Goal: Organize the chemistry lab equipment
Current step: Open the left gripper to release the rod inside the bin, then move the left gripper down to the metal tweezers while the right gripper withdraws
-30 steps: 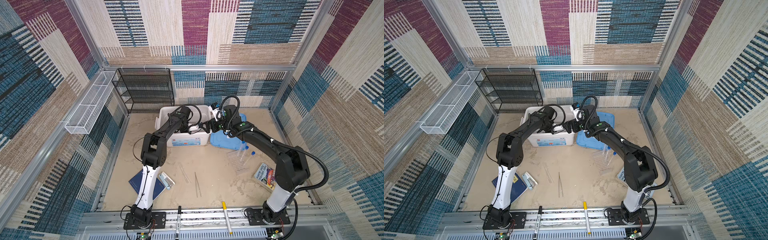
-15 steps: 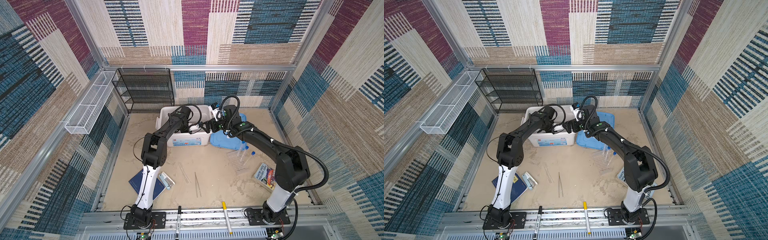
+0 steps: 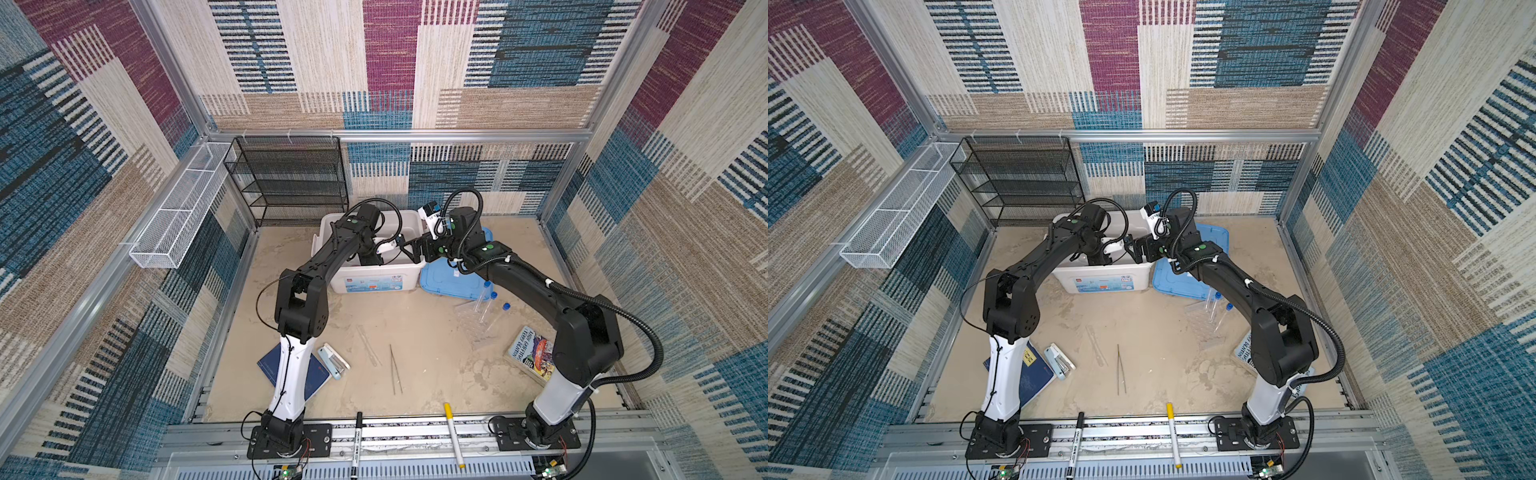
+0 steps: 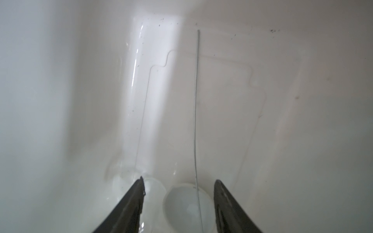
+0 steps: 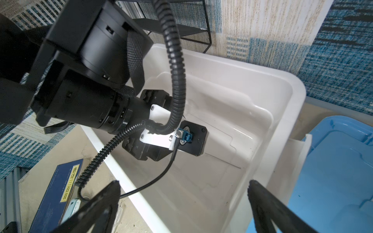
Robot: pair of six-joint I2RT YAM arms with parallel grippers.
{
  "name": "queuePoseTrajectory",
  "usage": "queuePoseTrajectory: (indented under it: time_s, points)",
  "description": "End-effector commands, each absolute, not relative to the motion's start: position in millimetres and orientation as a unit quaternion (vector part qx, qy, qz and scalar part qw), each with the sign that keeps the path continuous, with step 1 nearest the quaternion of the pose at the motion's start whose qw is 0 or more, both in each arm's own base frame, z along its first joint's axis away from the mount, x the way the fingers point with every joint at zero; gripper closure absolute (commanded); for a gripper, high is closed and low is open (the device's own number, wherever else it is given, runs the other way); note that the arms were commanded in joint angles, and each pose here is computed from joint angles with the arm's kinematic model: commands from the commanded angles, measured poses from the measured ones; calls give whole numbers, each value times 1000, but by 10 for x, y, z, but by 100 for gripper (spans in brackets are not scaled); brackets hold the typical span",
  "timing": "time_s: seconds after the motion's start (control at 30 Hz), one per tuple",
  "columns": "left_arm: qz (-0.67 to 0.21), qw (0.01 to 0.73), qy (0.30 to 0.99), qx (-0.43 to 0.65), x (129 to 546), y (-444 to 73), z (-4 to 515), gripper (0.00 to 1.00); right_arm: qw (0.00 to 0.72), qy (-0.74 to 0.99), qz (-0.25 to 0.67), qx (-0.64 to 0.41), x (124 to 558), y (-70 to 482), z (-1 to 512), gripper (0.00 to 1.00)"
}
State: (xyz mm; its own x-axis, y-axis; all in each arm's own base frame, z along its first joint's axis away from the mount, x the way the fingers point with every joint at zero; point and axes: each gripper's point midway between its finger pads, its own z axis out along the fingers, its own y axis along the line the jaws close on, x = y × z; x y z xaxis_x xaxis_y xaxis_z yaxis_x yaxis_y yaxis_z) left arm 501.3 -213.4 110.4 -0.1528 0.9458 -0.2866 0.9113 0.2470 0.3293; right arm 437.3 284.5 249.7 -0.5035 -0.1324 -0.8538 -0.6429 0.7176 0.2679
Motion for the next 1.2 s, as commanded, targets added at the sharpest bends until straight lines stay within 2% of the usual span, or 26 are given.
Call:
queuePoseTrajectory:
  time_s: [0.0,0.1,0.23,0.3,0.33,0.6,0.8,0.93,1.1,1.13,1.17]
  points:
    - [60,239,761,601,5069,-2101,1266,40,449,812,296,-229,4347,2821,2622,1]
    - [70,260,761,591,5091,-2091,1448,36,462,805,298,-224,4302,2783,2740,1]
    - [90,303,760,569,5131,-2073,1793,26,476,799,298,-215,4241,2728,2880,0]
    - [98,323,757,560,5124,-2077,1970,6,480,797,297,-212,4211,2700,2936,0]
    - [102,335,753,557,5113,-2082,2064,1,483,796,297,-210,4190,2684,2966,1]
    - [83,428,746,503,4903,-2143,2779,1,500,790,297,-195,3994,2541,3167,1]
    - [19,518,757,399,4657,-2214,3323,2,499,791,298,-190,3785,2430,3210,1]
    - [-59,553,771,309,4425,-2201,3524,2,491,778,312,-235,3576,2479,3219,1]
    - [-207,524,796,222,4055,-2308,3558,7,472,779,324,-255,3359,2484,3141,1]
    - [-229,508,804,208,3972,-2318,3538,2,471,779,327,-253,3313,2486,3119,0]
    - [-244,494,812,191,3904,-2307,3509,2,472,779,330,-250,3279,2486,3100,0]
